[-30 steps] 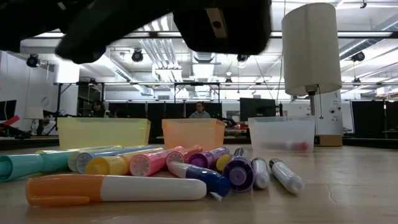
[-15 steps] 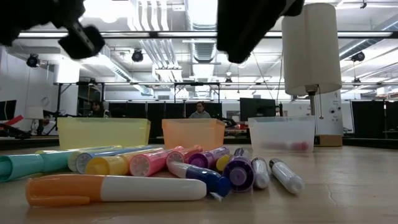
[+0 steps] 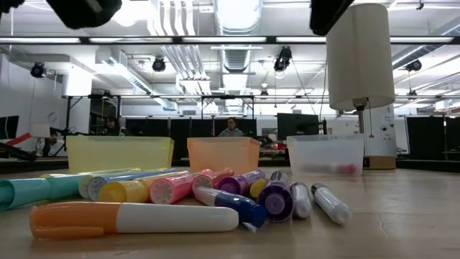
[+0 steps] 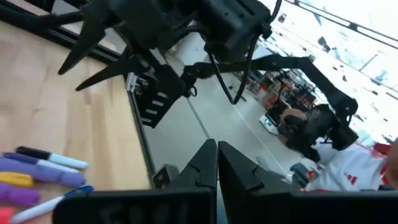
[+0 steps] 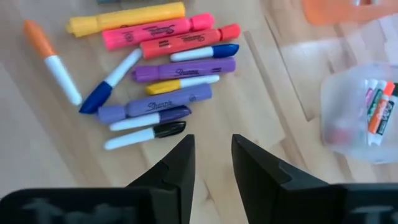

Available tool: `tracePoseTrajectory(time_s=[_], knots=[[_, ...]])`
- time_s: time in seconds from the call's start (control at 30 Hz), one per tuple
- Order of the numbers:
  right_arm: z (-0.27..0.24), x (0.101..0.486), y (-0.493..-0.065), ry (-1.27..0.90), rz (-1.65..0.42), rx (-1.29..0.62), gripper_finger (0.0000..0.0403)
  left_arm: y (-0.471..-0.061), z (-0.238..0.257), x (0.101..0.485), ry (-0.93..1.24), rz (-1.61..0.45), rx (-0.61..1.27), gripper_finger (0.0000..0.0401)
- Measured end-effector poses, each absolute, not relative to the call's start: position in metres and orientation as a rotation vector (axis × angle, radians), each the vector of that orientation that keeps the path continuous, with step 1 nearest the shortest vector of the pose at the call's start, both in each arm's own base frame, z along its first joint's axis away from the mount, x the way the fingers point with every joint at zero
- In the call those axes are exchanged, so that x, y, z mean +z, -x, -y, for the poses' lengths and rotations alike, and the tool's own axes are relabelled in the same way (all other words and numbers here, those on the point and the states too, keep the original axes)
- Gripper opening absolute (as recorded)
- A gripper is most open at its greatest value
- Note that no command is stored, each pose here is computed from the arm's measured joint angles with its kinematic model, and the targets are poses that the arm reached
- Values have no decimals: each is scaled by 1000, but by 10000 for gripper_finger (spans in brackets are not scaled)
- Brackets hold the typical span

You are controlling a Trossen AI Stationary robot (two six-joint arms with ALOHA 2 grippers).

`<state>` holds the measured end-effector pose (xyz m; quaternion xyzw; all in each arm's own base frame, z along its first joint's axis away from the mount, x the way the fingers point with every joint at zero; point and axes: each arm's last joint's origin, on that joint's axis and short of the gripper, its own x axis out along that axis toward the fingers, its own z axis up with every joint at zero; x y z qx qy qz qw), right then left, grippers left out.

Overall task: Pick & Place Markers
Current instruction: Put the green pen into the orange bin

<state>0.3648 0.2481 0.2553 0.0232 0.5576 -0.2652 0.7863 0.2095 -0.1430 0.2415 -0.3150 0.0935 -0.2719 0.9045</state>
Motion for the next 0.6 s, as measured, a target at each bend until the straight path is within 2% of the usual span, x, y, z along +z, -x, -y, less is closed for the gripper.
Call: tracePoseTrajectory(time_s=[0.2, 0.43, 0.6], knots=[[-253, 257, -361, 59, -1152, -552, 74, -224, 160, 246, 549, -210, -572, 9], [-260, 260, -359, 185, -1053, -539, 48, -221, 176, 234, 413, -293, -482, 9], [-265, 270, -378, 207, -928, -383, 38, -216, 180, 230, 380, -314, -439, 9]])
